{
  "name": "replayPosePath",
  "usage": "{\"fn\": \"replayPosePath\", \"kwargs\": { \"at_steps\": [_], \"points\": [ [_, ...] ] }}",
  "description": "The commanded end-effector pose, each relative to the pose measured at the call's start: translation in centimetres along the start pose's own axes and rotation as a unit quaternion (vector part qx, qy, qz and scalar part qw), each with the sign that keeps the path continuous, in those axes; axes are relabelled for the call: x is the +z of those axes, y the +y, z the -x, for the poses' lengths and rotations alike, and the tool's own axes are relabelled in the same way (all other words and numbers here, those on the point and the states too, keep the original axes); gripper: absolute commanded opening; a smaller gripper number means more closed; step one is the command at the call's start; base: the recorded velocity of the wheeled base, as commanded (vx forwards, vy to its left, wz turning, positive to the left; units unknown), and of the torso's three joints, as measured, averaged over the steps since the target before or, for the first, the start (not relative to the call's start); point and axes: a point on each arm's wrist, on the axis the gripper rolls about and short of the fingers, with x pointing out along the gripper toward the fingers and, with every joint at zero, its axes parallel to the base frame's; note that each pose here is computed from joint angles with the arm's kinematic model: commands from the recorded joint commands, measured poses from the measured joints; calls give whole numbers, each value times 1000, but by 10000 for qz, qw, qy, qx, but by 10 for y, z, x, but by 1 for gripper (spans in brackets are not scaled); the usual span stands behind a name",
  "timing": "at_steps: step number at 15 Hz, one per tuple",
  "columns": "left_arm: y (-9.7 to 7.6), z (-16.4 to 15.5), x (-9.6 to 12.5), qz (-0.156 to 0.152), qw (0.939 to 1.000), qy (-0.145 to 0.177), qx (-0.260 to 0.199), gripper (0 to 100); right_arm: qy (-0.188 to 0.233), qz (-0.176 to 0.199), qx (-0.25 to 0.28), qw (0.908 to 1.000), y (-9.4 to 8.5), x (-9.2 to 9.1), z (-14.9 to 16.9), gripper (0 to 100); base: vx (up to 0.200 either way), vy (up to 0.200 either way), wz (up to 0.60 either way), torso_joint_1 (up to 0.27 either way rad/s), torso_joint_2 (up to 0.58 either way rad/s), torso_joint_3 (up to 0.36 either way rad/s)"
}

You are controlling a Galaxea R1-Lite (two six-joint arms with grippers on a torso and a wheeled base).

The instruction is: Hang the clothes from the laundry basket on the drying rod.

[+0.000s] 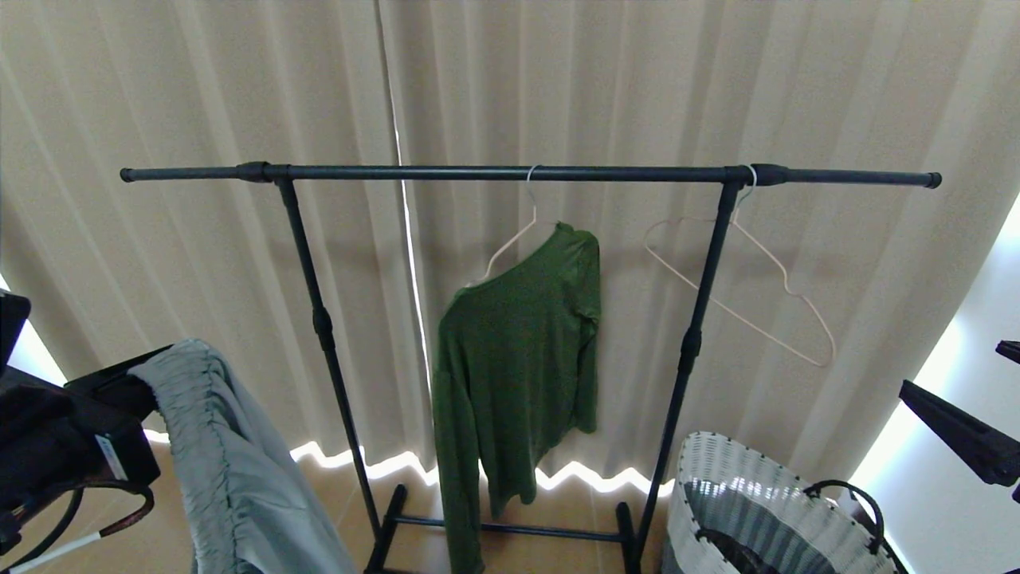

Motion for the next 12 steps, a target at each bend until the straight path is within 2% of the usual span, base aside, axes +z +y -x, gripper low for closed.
{"fn": "replayPosePath", "kwargs": {
  "at_steps": [1,3,5,7,9,10,11,12],
  "points": [
    [0,0,-2,-11,10000,28,-4,0,47,-15,-67,10000,-1,-2,0,100,0,0,0,227,-525,-295],
    [0,2,-4,14,10000,-23,20,0,121,-53,-54,9999,-1,-6,1,100,0,0,0,198,-478,-261],
    [1,1,-2,39,9999,-93,64,0,336,-91,-108,9993,-4,-1,-5,100,0,0,0,81,-181,-100],
    [1,-1,-1,31,9999,-109,59,0,938,-235,-313,9948,-13,10,-4,100,0,0,0,16,-35,-21],
    [1,-5,-1,39,10000,-40,54,0,1415,-337,-185,9892,-13,18,-2,100,0,0,0,0,0,0],
    [1,-5,-1,39,10000,-40,54,0,1415,-337,-185,9892,-13,18,-2,100,0,0,0,0,0,0],
    [1,-10,-1,32,10000,5,46,0,1775,-410,-133,9832,-14,14,-7,100,200,0,0,2,-2,2],
    [1,-10,-1,31,10000,4,39,0,1865,-418,-129,9815,-14,12,-10,100,200,0,0,2,2,-2]
  ]
}}
